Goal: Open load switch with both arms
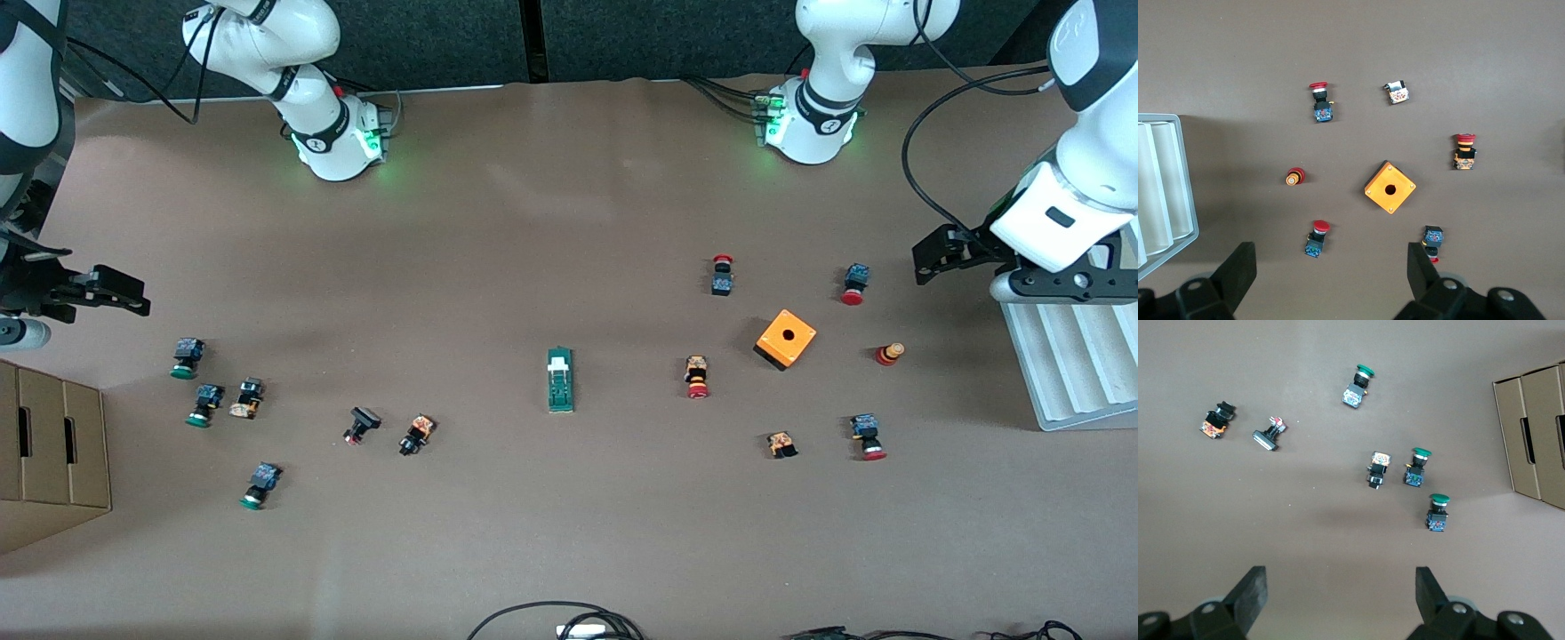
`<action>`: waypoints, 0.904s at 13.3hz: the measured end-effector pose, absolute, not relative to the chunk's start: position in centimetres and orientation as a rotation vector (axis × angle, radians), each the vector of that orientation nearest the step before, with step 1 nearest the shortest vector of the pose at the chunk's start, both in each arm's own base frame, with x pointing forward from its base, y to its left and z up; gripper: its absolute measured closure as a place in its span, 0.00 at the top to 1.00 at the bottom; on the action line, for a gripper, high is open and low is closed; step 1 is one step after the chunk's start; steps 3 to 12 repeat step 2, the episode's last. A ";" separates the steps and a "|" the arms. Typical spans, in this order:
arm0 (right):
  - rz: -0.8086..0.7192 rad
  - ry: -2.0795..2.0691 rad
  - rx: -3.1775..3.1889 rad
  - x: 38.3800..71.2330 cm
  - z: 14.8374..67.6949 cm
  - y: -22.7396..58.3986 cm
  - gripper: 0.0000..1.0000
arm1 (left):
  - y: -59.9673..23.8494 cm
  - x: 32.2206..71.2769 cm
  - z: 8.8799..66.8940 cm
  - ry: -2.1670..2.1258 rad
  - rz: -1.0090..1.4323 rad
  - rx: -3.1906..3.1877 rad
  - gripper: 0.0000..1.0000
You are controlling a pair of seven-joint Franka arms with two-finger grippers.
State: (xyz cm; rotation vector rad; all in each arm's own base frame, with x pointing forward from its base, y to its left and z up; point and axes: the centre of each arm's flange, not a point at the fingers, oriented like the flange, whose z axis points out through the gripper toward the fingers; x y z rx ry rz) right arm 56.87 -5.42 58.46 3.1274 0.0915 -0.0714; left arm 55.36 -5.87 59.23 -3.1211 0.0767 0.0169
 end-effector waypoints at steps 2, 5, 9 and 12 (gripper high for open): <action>-0.071 0.093 3.127 56.9 58.5 -5.4 1.00 | -5.9 55.4 59.2 0.077 0.017 -3.121 1.00; -0.071 0.093 3.127 56.9 58.5 -5.4 1.00 | -5.9 55.4 59.2 0.077 0.017 -3.121 1.00; -0.071 0.093 3.127 56.9 58.5 -5.4 1.00 | -5.9 55.4 59.2 0.077 0.017 -3.121 1.00; -0.071 0.093 3.127 56.9 58.5 -5.4 1.00 | -5.9 55.4 59.2 0.077 0.017 -3.121 1.00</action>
